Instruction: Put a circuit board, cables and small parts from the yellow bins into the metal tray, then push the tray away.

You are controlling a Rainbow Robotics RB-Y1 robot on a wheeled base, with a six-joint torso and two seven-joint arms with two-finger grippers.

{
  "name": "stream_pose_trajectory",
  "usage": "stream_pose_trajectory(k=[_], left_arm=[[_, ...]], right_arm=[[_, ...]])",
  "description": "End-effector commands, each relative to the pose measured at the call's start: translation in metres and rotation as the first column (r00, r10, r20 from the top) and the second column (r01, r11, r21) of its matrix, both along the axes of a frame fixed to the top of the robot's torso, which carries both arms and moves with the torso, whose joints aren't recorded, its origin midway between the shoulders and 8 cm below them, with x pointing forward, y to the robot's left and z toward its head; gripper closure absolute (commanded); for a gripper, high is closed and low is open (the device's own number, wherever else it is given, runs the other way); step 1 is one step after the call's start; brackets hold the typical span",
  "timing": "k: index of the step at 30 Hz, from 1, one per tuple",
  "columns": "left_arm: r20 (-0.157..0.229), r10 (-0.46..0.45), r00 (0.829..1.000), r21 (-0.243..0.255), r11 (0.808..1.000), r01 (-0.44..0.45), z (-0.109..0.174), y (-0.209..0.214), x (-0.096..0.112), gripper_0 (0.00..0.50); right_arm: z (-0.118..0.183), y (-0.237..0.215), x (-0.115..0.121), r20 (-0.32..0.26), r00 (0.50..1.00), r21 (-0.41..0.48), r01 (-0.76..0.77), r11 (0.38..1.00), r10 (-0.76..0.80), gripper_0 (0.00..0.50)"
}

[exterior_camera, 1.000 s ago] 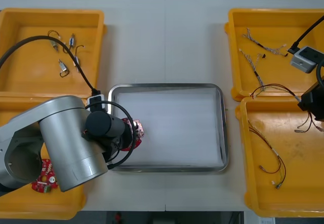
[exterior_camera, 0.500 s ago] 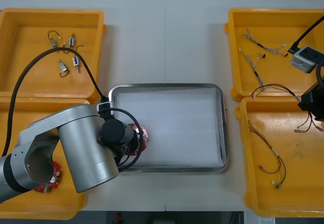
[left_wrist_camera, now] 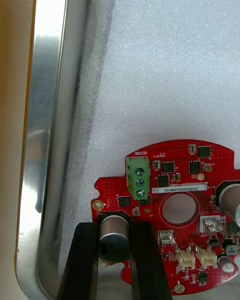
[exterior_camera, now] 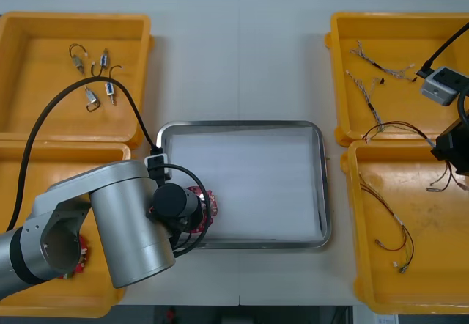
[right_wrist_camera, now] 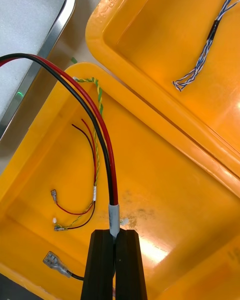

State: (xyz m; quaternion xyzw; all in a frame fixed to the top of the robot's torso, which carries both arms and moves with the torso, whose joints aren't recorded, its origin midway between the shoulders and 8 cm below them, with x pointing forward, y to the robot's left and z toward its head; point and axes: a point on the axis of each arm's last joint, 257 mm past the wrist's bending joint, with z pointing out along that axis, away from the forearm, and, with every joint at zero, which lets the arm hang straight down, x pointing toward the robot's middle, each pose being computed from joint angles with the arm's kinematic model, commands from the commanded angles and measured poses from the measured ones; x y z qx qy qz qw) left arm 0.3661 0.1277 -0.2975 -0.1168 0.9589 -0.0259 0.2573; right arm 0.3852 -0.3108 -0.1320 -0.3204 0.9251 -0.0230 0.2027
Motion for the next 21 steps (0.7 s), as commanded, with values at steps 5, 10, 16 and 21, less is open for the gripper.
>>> stream_pose_trajectory(k=[5,10,16,21], left_arm=[[0.06,0.036,0.998,-0.059,0.998,-0.033,0.015,-0.015,0.012,0.086],[0.078,0.031,0.996,-0.055,0.998,-0.027,0.023,-0.014,0.016,0.016],[0.074,0.025,0.997,-0.071,0.997,-0.02,0.048,-0.012,0.015,0.0],[0.051,0.013,0.999,-0.083,0.996,-0.009,0.082,-0.006,0.011,0.0]], right_arm=[[0.009,0.01,0.004,0.03,1.0,0.003,-0.007,1.0,0.007,0.5],[0.009,0.01,0.004,0.03,1.0,0.003,-0.007,1.0,0.007,0.5],[0.009,0.01,0.004,0.03,1.0,0.003,-0.007,1.0,0.007,0.5],[0.009,0.01,0.004,0.03,1.0,0.003,-0.007,1.0,0.007,0.5]])
